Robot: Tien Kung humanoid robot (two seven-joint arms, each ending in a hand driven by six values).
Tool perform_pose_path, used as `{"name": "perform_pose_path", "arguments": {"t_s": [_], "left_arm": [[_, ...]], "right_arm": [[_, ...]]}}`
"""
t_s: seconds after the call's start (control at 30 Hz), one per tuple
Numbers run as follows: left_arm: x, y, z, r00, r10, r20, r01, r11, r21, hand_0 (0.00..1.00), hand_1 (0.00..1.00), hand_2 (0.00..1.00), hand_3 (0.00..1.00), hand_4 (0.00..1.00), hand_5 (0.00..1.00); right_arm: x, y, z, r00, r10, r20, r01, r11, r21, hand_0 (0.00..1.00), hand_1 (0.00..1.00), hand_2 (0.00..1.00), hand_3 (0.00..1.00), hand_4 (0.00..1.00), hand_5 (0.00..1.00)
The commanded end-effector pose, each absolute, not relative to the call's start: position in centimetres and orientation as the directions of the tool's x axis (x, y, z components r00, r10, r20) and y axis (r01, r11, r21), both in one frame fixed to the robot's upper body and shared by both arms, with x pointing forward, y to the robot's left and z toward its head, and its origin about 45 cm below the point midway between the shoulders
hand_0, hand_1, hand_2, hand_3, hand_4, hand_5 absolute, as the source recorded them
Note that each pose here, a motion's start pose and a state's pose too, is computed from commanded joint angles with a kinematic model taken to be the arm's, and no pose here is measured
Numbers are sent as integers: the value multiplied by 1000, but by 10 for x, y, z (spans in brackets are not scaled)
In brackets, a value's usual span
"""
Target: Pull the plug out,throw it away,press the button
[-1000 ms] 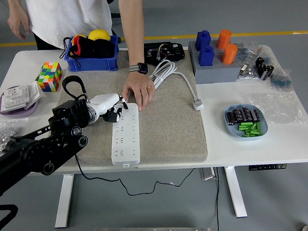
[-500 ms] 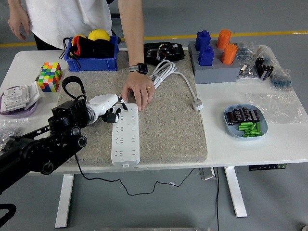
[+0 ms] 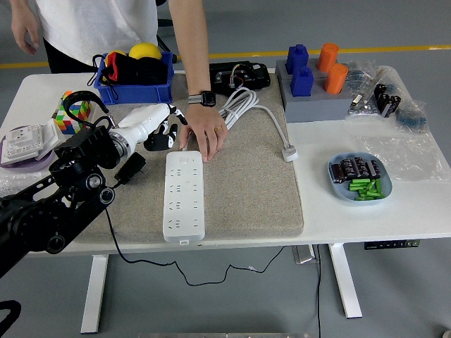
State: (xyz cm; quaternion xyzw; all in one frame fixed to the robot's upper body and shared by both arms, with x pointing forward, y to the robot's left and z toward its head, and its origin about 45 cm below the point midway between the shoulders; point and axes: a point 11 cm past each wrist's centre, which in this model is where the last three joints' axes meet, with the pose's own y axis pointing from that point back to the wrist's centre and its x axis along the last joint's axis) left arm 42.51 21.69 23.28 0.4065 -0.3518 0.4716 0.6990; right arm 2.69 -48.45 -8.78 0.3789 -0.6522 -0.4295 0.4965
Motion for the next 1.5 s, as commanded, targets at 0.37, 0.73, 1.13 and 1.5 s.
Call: {"name": "perform_pose_path", "arguments": {"t_s": [0.37,0.73,1.13,1.5], "left_arm": [[409,273,239,148,578,802,-989,104,107,683,708,673,816,695,2],[378,332,217,88,686,722,-983,-57,174,811,785,748,821,694,11],[373,347,218,65,695,716,-981,-87,173,803,775,732,818,678,31],[371,351,219,60,704,708,-981,-91,173,799,763,692,816,675,33]], "right_arm": [[28,-484,-88,-220,-921,321,-71,343,937,704,679,662,616,711,485],[32,-483,-88,-223,-921,320,-78,344,936,704,678,662,617,712,487],[40,-483,-87,-228,-920,319,-90,346,934,704,678,662,617,712,486],[42,-485,-86,-228,-919,323,-93,350,932,705,679,662,617,712,486]]}}
